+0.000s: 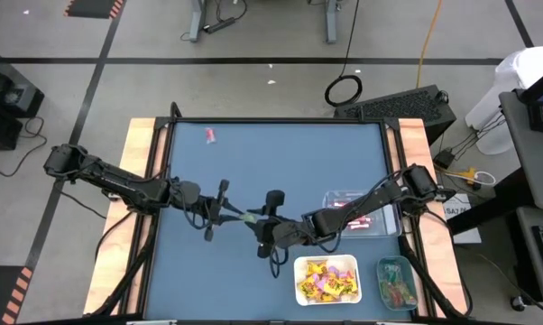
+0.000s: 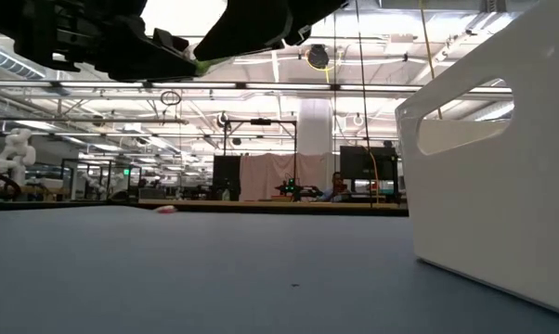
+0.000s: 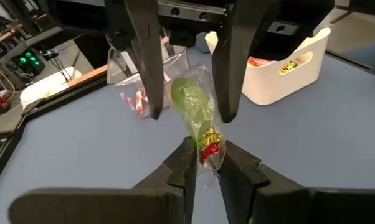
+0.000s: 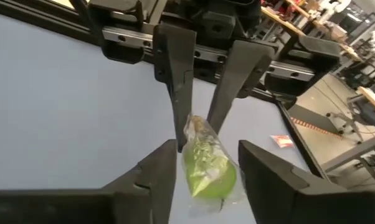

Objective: Sort candy
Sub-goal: Put the green gummy into the blue bin

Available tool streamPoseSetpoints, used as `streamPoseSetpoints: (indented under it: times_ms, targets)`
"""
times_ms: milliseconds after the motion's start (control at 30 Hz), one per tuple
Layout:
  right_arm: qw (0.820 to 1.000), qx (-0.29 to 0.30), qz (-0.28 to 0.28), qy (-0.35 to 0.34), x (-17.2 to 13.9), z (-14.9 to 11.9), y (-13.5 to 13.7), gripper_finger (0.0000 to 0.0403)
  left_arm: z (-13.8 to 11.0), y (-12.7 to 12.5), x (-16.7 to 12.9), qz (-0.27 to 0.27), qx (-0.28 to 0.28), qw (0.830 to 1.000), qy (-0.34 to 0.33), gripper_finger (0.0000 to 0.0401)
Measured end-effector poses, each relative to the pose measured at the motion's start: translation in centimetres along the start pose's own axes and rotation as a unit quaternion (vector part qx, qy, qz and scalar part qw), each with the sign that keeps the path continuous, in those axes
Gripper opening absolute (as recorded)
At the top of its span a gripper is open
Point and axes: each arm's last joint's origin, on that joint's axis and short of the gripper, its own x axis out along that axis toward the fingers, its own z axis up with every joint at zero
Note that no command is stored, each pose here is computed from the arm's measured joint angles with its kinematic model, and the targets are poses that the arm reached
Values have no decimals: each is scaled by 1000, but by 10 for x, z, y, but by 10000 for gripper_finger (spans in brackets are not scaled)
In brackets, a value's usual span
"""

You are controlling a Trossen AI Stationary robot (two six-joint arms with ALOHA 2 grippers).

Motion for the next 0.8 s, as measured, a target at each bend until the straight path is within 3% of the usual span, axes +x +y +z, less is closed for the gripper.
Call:
streamPoseSetpoints:
  times_ms: [233, 467, 600, 800]
  targets:
    - [1000, 3, 7, -1, 0, 0, 0, 112, 0, 0, 0, 0, -2, 1000, -1, 63]
    - [1000, 6, 6, -1, 0, 0, 0, 85, 1, 0, 0, 2, -4, 1000, -4, 79]
    - [1000, 8, 6, 2, 0, -1, 0, 80, 1, 1, 0, 4, -28, 1000, -6, 118]
    - [1000, 12, 7, 8, -1, -2, 1, 79, 3, 1, 0, 17, -45, 999, -11, 210]
